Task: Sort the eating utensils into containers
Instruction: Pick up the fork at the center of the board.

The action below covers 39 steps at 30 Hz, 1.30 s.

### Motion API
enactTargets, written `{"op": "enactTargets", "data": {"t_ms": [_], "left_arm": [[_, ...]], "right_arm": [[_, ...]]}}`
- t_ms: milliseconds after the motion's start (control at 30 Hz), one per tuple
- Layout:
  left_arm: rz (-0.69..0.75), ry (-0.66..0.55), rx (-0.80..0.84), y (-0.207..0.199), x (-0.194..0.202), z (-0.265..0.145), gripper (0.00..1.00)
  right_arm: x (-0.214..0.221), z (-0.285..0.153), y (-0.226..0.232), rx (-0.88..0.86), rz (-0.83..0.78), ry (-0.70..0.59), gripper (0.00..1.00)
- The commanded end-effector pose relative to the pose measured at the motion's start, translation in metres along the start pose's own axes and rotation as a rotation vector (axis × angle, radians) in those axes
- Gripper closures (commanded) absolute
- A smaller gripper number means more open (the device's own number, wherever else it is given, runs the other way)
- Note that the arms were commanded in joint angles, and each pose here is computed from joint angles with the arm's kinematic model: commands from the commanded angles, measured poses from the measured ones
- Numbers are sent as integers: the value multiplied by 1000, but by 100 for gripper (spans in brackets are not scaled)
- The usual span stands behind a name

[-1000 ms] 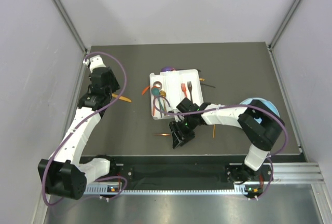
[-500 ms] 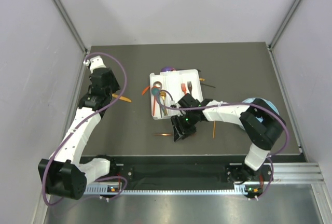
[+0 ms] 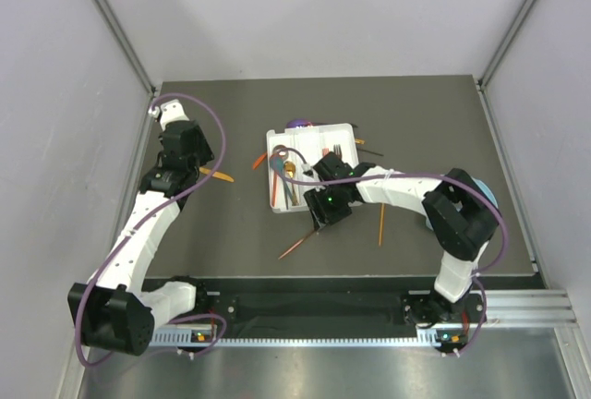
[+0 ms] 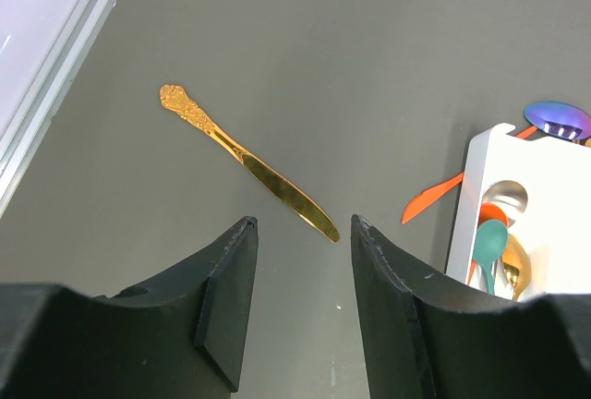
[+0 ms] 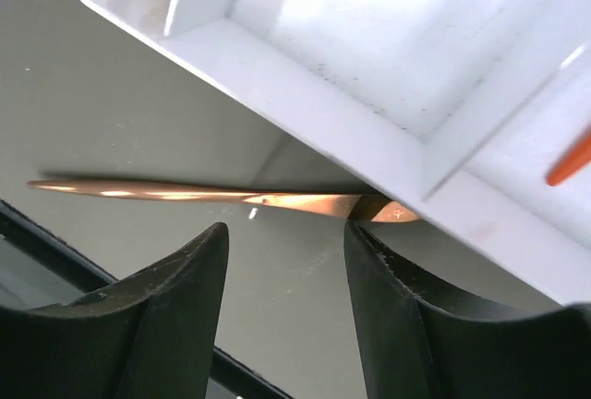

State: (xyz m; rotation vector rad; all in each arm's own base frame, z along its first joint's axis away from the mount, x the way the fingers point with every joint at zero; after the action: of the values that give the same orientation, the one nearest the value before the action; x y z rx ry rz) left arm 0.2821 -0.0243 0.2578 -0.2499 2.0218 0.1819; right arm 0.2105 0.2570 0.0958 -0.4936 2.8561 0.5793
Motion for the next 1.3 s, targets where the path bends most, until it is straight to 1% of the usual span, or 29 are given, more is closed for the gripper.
{"op": "enactTargets", "data": {"t_ms": [0,133,167,267,400,567,600,700,767,800,900,967,1033,1067,1200,1267], "left_arm": [[-27,-57,12,0,-10,-1,50],[-26,-54,19,-1,-10,0,50],[-28,-55,21,-2,-10,0,50],[-28,-53,24,-2,-10,0,50],[-37,-56,40,-3,-10,-2,50],[-71,-47,95,-10,-9,-2,51],[-73,-41,115,-12,-8,-2,51],[-93,-50,142,-14,-12,-9,52],[-96,-63,146,-13,-16,-14,51],[-97,-73,143,-12,-19,-17,51],[-87,-79,150,-13,-21,-21,51],[-98,-77,145,-11,-19,-23,52],[-114,-112,158,-10,-23,-29,52],[-115,-127,158,-9,-25,-32,52],[-135,-169,162,-6,-31,-42,52],[-136,-170,186,-7,-30,-44,52]], "right_arm": [[2,-2,-21,104,-18,13,45],[3,-5,-14,65,18,42,46],[2,-5,-12,53,25,49,50],[5,-10,1,-12,55,91,55],[14,-35,21,-103,94,72,54],[21,-49,35,-169,185,61,52],[21,-47,37,-169,202,72,52],[16,-40,48,-176,338,73,52],[15,-32,55,-184,399,88,50],[17,-23,62,-182,469,99,50],[18,-7,80,-174,566,110,50],[15,-1,91,-168,597,89,49],[16,3,99,-130,642,70,49],[15,4,101,-111,657,60,46],[17,9,98,-41,791,4,44],[15,8,97,-30,819,-20,44]]}}
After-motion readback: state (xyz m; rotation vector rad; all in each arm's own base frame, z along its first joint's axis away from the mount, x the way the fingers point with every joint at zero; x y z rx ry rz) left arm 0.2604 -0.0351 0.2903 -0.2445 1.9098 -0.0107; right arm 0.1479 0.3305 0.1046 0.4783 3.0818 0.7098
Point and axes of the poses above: each gripper's point midway between its finger pads, its own z axis out along the fingers, its own y axis along the line the jaws close on, x = y × z, the point moved 8 cm from there along -z, back along the fingers, and after that the axes turned 11 degrees about z, right-handed, at the moved point
